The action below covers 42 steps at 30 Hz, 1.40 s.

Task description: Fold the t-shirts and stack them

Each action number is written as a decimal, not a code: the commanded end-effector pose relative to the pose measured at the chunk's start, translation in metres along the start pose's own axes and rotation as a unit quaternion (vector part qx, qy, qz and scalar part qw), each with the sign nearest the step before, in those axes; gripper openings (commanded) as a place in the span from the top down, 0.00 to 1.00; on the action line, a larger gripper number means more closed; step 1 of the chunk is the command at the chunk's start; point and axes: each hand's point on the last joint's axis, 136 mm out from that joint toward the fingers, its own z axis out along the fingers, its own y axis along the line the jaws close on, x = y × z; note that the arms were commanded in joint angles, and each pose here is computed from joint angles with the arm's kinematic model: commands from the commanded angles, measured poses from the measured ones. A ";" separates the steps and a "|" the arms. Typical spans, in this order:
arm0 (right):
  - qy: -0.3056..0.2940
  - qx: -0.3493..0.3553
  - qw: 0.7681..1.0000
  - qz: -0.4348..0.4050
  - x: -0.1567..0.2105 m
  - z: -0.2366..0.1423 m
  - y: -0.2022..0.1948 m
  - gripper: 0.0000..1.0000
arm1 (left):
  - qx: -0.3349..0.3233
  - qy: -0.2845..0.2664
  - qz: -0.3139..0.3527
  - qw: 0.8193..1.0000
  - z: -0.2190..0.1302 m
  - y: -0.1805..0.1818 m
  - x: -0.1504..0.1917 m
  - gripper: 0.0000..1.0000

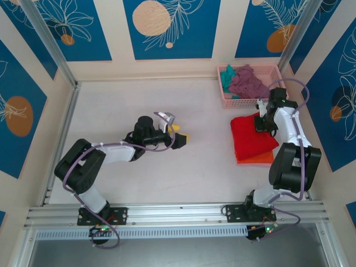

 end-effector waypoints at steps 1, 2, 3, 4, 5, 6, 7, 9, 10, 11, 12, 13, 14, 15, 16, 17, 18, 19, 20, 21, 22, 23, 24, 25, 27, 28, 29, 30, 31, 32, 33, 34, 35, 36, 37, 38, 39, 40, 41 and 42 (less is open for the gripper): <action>0.041 0.023 0.999 0.003 0.013 0.016 -0.014 1.00 | 0.024 -0.009 0.006 1.000 0.002 -0.009 -0.001 0.00; 0.049 0.022 0.999 0.002 0.016 0.021 -0.014 1.00 | 0.026 -0.010 0.005 1.000 0.003 -0.009 -0.001 0.00; 0.054 0.021 0.998 0.004 0.017 0.025 -0.014 1.00 | 0.027 -0.011 0.004 1.000 0.003 -0.009 -0.002 0.00; 0.056 0.021 0.998 0.007 0.018 0.029 -0.014 0.99 | 0.029 -0.013 0.004 1.000 0.003 -0.009 -0.003 0.00; 0.056 0.018 0.998 0.008 0.017 0.031 -0.012 0.96 | 0.030 -0.014 0.004 0.999 0.004 -0.010 -0.003 0.00; 0.054 0.017 0.998 0.010 0.016 0.032 -0.012 0.89 | 0.032 -0.015 0.003 0.999 0.004 -0.010 -0.004 0.00; 0.053 0.019 0.998 0.011 0.015 0.032 -0.013 0.78 | 0.033 -0.015 0.004 0.999 0.004 -0.010 -0.004 0.00; 0.046 0.031 0.998 0.015 0.014 0.025 -0.017 0.41 | 0.034 -0.016 0.004 0.999 0.004 -0.011 -0.004 0.00; 0.034 0.041 0.998 0.018 0.010 0.019 -0.020 0.31 | 0.033 -0.015 0.004 0.999 0.003 -0.011 -0.003 0.00; 0.015 0.048 0.998 0.025 0.005 0.011 -0.022 0.19 | 0.033 -0.016 0.005 0.999 0.002 -0.011 -0.003 0.00; -0.004 0.051 0.998 0.030 0.001 0.003 -0.023 0.15 | 0.032 -0.015 0.004 0.999 0.002 -0.010 -0.002 0.00; -0.027 0.052 0.997 0.040 -0.005 -0.007 -0.023 0.13 | 0.032 -0.015 0.006 0.999 0.002 -0.011 -0.002 0.00; -0.050 0.053 0.996 0.054 -0.009 -0.017 -0.022 0.11 | 0.032 -0.015 0.005 0.999 0.002 -0.011 -0.001 0.00; -0.069 0.056 0.994 0.066 -0.013 -0.026 -0.021 0.10 | 0.032 -0.015 0.005 0.999 0.002 -0.011 -0.001 0.00; -0.086 0.055 0.992 0.077 -0.015 -0.034 -0.018 0.10 | 0.032 -0.015 0.004 0.999 0.003 -0.010 -0.001 0.00; -0.099 0.048 0.990 0.085 -0.016 -0.038 -0.012 0.10 | 0.033 -0.015 0.005 0.999 0.003 -0.010 -0.001 0.00; -0.110 0.036 0.989 0.088 -0.018 -0.041 -0.004 0.10 | 0.034 -0.015 0.004 0.999 0.004 -0.010 -0.001 0.00; -0.117 0.016 0.990 0.082 -0.019 -0.042 0.010 0.10 | 0.034 -0.016 0.004 0.999 0.004 -0.010 -0.001 0.00; -0.120 0.000 0.990 0.077 -0.020 -0.040 0.023 0.10 | 0.035 -0.017 0.004 0.999 0.005 -0.010 -0.002 0.00; -0.119 -0.013 0.991 0.068 -0.020 -0.038 0.035 0.11 | 0.035 -0.018 0.004 0.999 0.005 -0.009 -0.002 0.00; -0.114 -0.020 0.991 0.063 -0.020 -0.034 0.046 0.11 | 0.036 -0.018 0.003 0.999 0.006 -0.009 -0.002 0.00; -0.108 -0.024 0.992 0.059 -0.020 -0.029 0.055 0.12 | 0.036 -0.019 0.003 0.999 0.006 -0.009 -0.003 0.00; -0.101 -0.026 0.993 0.059 -0.020 -0.025 0.060 0.14 | 0.037 -0.019 0.002 0.999 0.007 -0.009 -0.003 0.00; -0.091 -0.030 0.994 0.061 -0.019 -0.018 0.066 0.22 | 0.038 -0.020 0.003 0.999 0.007 -0.009 -0.004 0.00; -0.063 -0.042 0.995 0.067 -0.015 -0.004 0.077 0.39 | 0.037 -0.020 0.002 0.999 0.007 -0.009 -0.004 0.00; -0.051 -0.048 0.995 0.067 -0.013 0.002 0.083 0.43 | 0.037 -0.019 0.003 0.999 0.007 -0.009 -0.003 0.00; -0.036 -0.053 0.996 0.065 -0.010 0.010 0.089 0.44 | 0.036 -0.019 0.003 0.999 0.007 -0.008 -0.003 0.00; -0.025 -0.058 0.996 0.061 -0.008 0.016 0.095 0.45 | 0.034 -0.019 0.003 0.999 0.007 -0.008 -0.003 0.00; -0.013 -0.061 0.996 0.057 -0.006 0.023 0.100 0.46 | 0.033 -0.019 0.003 0.999 0.007 -0.007 -0.002 0.00; -0.005 -0.063 0.997 0.054 -0.005 0.030 0.106 0.47 | 0.032 -0.019 0.003 0.999 0.007 -0.007 -0.002 0.00; 0.000 -0.067 0.996 0.051 -0.004 0.034 0.109 0.47 | 0.030 -0.018 0.002 0.999 0.007 -0.006 -0.002 0.00; 0.004 -0.071 0.996 0.051 -0.004 0.037 0.113 0.47 | 0.028 -0.019 0.002 0.999 0.007 -0.005 -0.002 0.00; 0.004 -0.072 0.996 0.052 -0.004 0.038 0.114 0.47 | 0.026 -0.020 0.002 0.999 0.007 -0.004 -0.002 0.00; 0.003 -0.073 0.996 0.053 -0.005 0.038 0.115 0.48 | 0.024 -0.021 0.003 0.999 0.007 -0.004 -0.002 0.00; -0.002 -0.075 0.996 0.055 -0.005 0.036 0.115 0.48 | 0.021 -0.021 0.003 1.000 0.006 -0.003 -0.003 0.00; -0.011 -0.076 0.996 0.055 -0.007 0.032 0.115 0.48 | 0.018 -0.023 0.003 1.000 0.006 -0.002 -0.004 0.00; -0.020 -0.078 0.995 0.055 -0.008 0.028 0.114 0.48 | 0.015 -0.023 0.004 1.000 0.005 -0.001 -0.004 0.00; -0.035 -0.082 0.994 0.056 -0.010 0.022 0.114 0.43 | 0.010 -0.027 0.005 1.000 0.003 0.001 -0.006 0.00; -0.052 -0.086 0.993 0.059 -0.011 0.016 0.112 0.36 | 0.003 -0.031 0.006 0.999 0.000 0.004 -0.008 0.00; -0.071 -0.090 0.992 0.060 -0.013 0.010 0.110 0.29 | -0.006 -0.037 0.006 0.999 -0.003 0.008 -0.011 0.00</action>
